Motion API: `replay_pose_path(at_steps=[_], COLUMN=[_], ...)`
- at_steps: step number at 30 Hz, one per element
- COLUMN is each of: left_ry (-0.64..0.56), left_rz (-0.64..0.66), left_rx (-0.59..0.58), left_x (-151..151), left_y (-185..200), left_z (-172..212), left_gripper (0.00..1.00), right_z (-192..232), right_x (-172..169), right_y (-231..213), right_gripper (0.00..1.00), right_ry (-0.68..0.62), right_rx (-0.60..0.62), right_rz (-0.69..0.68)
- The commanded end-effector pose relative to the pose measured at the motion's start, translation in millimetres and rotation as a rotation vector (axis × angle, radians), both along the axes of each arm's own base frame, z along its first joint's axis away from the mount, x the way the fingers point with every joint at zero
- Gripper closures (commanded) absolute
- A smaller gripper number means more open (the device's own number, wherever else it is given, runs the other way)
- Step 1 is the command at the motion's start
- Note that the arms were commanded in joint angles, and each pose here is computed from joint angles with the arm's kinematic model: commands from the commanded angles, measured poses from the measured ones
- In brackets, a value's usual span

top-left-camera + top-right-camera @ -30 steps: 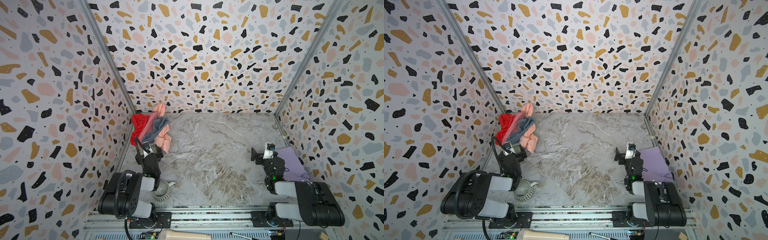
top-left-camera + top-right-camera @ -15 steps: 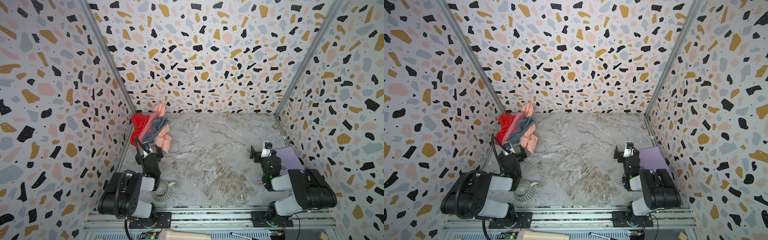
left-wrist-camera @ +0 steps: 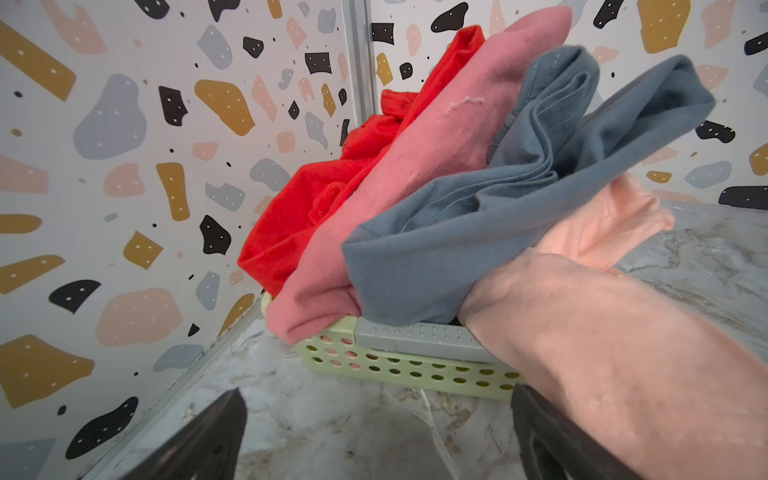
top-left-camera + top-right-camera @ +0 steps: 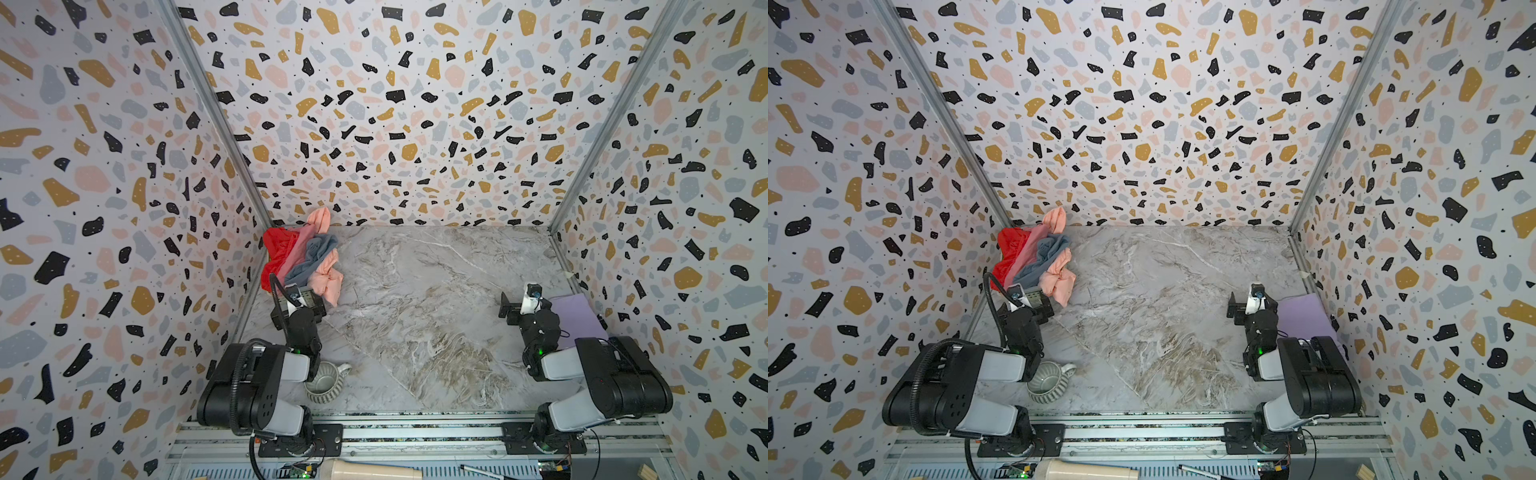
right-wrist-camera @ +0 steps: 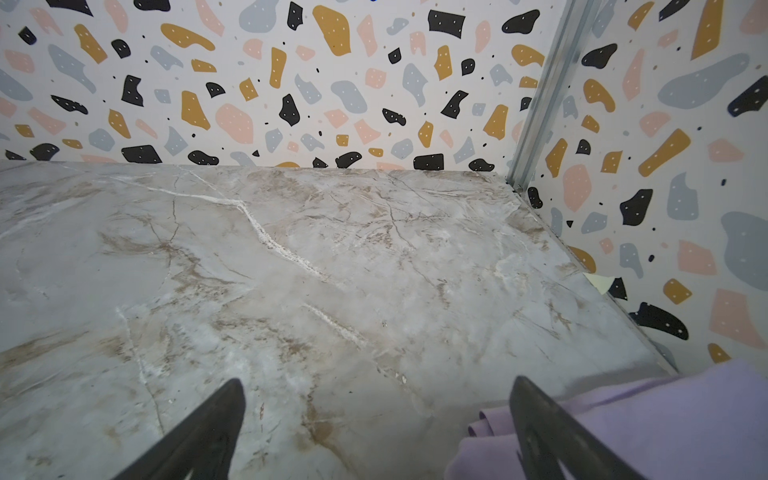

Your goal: Fold and stack the t-shirts

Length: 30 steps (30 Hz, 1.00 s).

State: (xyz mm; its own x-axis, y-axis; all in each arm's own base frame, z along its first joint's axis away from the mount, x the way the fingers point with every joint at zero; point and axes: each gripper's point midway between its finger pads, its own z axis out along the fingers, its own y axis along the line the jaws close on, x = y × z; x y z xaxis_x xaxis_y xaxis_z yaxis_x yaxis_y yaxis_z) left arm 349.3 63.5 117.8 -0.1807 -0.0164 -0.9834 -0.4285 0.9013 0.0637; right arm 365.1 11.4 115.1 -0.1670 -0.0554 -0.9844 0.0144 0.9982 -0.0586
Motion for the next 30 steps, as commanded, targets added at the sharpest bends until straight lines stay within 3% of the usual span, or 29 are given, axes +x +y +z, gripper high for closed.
replay_pose_path(at_steps=[1, 30], left_ry=[-0.075, -0.074], left_rz=[0.018, 0.011], left_rx=[0.005, 0.006], left_x=[-2.4, -1.7], left_y=[3.6, 2.2], left_z=[17.4, 17.3], left_gripper=[0.00, 0.00], right_z=[8.6, 8.0], right_x=[1.1, 2.4], right_y=[-0.7, -1.1], right_gripper=[0.01, 0.01], right_ry=[-0.029, -0.025], right_rx=[-0.011, -0.010], right_rz=[-0.013, -0.015])
